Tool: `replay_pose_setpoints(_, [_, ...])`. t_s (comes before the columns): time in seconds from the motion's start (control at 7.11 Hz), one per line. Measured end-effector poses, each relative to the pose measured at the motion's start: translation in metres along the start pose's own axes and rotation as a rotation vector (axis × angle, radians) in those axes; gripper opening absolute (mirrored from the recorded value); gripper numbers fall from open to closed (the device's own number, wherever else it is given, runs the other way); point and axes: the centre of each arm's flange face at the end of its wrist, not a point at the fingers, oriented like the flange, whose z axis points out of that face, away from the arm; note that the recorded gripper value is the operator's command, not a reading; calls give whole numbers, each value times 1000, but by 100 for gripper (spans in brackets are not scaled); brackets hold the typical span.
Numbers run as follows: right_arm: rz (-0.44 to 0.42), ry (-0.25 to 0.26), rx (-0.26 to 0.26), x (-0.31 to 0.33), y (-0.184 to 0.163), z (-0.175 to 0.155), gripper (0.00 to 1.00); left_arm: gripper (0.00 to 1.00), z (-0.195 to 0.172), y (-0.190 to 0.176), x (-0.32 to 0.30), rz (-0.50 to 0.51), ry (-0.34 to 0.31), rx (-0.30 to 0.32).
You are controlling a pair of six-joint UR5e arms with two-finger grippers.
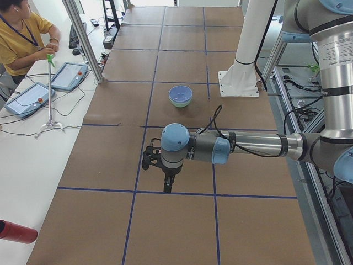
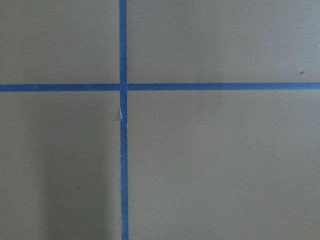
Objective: Stack blue bowl on green bowl
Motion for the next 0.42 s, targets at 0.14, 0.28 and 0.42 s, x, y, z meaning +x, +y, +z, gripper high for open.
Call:
replay_pose_setpoints(0.14, [0, 0, 0, 0, 0, 0, 100, 100, 0, 0, 0, 0, 0, 0])
replay_pose_setpoints(0.28, [0, 0, 0, 0, 0, 0, 100, 100, 0, 0, 0, -1, 0, 0])
replay_pose_setpoints(0.42, [0, 0, 0, 0, 0, 0, 100, 100, 0, 1, -1, -2, 0, 0])
